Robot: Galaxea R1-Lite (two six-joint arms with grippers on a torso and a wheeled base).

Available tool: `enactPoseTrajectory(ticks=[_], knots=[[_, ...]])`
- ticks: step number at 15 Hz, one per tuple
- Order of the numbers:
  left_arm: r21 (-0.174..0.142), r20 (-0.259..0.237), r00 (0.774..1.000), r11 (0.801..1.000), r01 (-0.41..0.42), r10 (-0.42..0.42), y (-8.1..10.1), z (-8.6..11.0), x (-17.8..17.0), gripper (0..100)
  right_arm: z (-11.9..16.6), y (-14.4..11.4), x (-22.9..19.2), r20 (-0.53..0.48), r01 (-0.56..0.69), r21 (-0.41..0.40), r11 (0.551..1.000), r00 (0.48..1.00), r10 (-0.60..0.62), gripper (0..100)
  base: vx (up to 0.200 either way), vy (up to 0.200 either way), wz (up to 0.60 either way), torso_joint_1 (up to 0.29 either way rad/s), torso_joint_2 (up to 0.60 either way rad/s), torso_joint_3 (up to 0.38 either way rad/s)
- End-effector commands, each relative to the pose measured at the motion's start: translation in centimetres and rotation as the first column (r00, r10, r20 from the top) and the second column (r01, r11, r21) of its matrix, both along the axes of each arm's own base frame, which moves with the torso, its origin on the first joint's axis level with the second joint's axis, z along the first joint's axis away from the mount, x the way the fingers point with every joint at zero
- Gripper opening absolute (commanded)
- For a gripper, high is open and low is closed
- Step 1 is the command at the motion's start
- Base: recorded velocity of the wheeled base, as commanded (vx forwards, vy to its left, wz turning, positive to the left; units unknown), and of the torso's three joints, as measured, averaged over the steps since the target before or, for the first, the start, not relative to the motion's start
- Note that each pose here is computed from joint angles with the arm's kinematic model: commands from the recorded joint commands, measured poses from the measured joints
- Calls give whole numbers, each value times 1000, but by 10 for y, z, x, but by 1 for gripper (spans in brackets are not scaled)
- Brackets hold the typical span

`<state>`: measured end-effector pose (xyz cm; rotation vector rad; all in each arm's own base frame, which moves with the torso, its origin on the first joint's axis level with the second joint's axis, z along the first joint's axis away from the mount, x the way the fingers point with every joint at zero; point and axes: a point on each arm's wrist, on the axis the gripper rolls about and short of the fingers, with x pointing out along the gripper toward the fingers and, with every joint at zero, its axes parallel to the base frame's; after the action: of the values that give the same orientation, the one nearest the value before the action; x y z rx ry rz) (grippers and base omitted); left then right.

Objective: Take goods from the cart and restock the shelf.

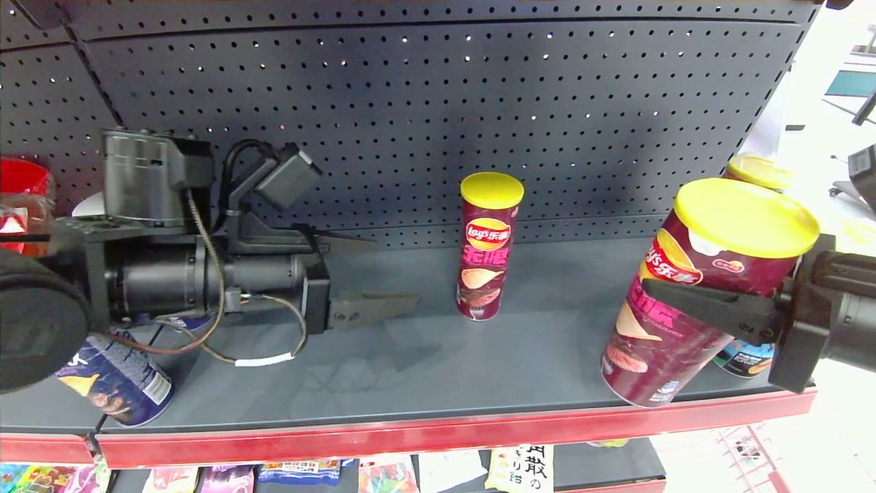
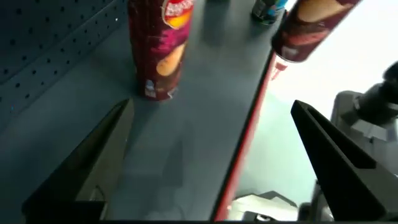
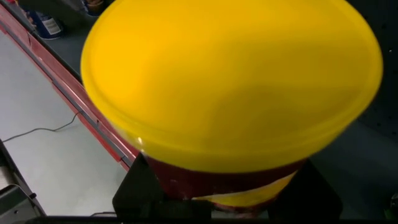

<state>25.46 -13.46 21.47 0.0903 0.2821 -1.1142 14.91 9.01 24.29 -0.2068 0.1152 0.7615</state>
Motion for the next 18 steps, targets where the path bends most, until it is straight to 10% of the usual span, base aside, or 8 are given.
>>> enactPoseTrajectory(ticks=[1, 18], knots=[[20, -41, 999, 1000, 8, -7, -14, -16, 26, 100, -1, 0, 0, -2, -1, -2, 1000, 1000, 1, 0, 0, 0, 0, 0, 0, 0], [-54, 53, 987, 986, 157, -155, -73, -19, 99, 100, -1, -1, -1, 0, 7, -3, 1000, 1000, -7, 0, 0, 0, 0, 0, 0, 0]])
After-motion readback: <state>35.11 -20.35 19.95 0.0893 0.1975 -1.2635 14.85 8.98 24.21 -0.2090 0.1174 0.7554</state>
